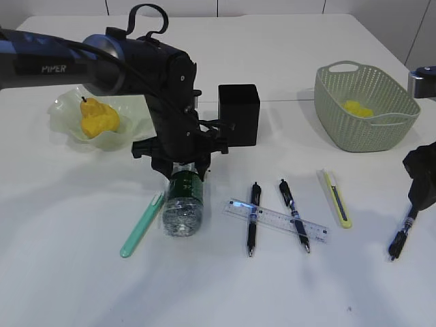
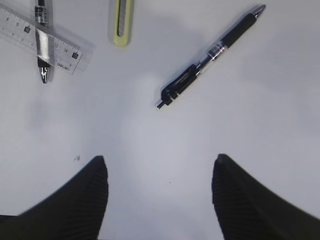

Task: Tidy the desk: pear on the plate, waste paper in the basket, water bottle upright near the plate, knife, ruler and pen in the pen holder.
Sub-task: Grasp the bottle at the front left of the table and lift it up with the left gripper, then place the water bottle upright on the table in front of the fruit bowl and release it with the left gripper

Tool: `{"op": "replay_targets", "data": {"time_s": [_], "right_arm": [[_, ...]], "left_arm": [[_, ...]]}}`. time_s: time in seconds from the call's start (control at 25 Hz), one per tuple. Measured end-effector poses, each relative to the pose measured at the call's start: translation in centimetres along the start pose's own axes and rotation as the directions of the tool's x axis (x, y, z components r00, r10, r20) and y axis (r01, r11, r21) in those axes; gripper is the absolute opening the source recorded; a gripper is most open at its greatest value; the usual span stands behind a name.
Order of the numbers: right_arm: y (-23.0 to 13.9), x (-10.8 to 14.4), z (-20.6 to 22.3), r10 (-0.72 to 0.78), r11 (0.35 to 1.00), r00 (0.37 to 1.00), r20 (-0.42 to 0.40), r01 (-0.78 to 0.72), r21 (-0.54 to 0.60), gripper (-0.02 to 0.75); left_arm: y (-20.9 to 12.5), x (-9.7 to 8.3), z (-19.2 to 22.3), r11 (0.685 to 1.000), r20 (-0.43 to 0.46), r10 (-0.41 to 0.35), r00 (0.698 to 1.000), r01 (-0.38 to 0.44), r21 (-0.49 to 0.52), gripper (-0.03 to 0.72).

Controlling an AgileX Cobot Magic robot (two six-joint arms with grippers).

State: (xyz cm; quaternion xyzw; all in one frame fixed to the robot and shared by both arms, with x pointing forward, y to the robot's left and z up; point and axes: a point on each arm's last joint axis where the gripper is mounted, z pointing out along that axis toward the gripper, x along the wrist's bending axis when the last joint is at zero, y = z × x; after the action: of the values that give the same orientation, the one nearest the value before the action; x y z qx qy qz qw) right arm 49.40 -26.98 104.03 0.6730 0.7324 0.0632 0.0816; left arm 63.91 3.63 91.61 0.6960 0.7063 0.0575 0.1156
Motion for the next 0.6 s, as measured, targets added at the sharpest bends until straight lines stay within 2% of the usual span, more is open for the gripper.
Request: {"op": "replay_targets", "data": {"time_s": [0.08, 0.24, 0.36, 0.48, 0.6], "right_arm": [[0.0, 0.0, 0.0, 0.0, 1.0, 1.0, 0.0, 0.0, 0.0, 0.482], [0.0, 0.0, 0.0, 0.0, 1.0, 1.0, 0.0, 0.0, 0.0, 0.482], [0.0, 0.0, 0.0, 0.0, 1.0, 1.0, 0.0, 0.0, 0.0, 0.482], [0.0, 0.0, 0.0, 0.0, 1.0, 1.0, 0.0, 0.0, 0.0, 0.482], [0.0, 0.0, 0.0, 0.0, 1.0, 1.0, 0.0, 0.0, 0.0, 0.482]], "left_arm": [[0.5, 0.3, -0.7, 0.998, -0.024, 0.054, 0.998, -0.055, -0.04, 0.374], [1.6, 1.1, -2.8, 0.989, -0.021, 0.097, 0.995, -0.099, -0.111, 0.374], [2.3, 1.8, -4.2, 0.977, -0.022, 0.161, 0.987, -0.163, -0.137, 0.374], [2.9, 2.7, -5.0, 0.981, 0.031, 0.145, 0.989, -0.14, -0.133, 0.374], [3.6, 3.8, -5.6, 0.978, 0.04, 0.158, 0.987, -0.151, -0.145, 0.374]]}}
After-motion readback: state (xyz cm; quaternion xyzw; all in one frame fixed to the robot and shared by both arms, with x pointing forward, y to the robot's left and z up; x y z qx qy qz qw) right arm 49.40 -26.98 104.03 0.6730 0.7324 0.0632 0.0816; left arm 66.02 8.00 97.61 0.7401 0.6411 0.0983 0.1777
